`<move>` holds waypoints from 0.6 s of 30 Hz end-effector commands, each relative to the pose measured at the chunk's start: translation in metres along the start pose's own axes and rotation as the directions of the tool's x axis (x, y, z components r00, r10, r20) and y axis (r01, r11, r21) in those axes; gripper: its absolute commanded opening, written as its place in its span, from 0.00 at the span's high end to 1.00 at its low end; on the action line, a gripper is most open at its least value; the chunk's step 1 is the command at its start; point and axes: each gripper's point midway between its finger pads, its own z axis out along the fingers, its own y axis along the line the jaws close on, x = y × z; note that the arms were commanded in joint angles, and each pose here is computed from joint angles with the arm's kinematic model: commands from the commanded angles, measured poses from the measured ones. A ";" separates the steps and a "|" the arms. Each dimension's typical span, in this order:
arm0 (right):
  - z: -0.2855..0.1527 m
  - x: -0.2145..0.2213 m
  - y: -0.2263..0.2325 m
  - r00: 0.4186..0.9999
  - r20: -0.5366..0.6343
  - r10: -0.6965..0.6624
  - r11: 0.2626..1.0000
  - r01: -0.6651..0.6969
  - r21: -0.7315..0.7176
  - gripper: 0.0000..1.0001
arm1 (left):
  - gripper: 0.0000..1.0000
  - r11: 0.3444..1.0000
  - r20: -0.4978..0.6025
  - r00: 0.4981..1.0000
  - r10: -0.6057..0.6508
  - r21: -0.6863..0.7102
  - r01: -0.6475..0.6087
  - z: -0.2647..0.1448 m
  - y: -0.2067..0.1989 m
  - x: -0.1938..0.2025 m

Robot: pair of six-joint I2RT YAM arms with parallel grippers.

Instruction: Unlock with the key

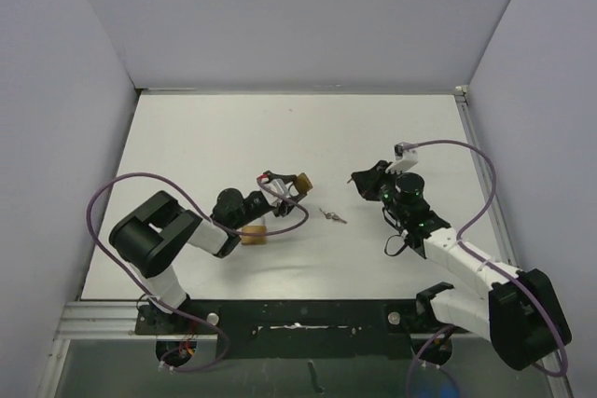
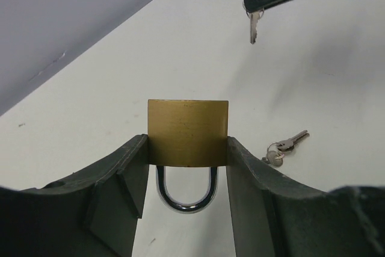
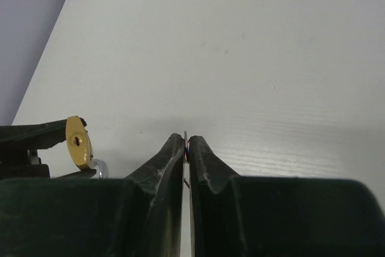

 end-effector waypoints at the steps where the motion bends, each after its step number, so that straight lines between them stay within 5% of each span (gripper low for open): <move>1: 0.010 -0.011 0.020 0.998 0.017 -0.055 0.993 0.057 -0.099 1.00 | 1.00 0.998 0.134 0.989 -0.055 -0.033 0.060 -0.007 0.018 -0.052; 11: 0.022 -0.003 0.023 0.997 -0.028 -0.069 0.991 0.065 -0.120 1.00 | 1.00 0.978 0.001 0.978 -0.207 0.021 0.207 -0.008 0.026 -0.042; 18: 0.021 -0.002 0.024 0.997 -0.034 -0.074 0.989 0.069 -0.129 1.00 | 1.00 0.940 -0.184 0.922 -0.340 -0.032 0.340 0.001 0.036 -0.010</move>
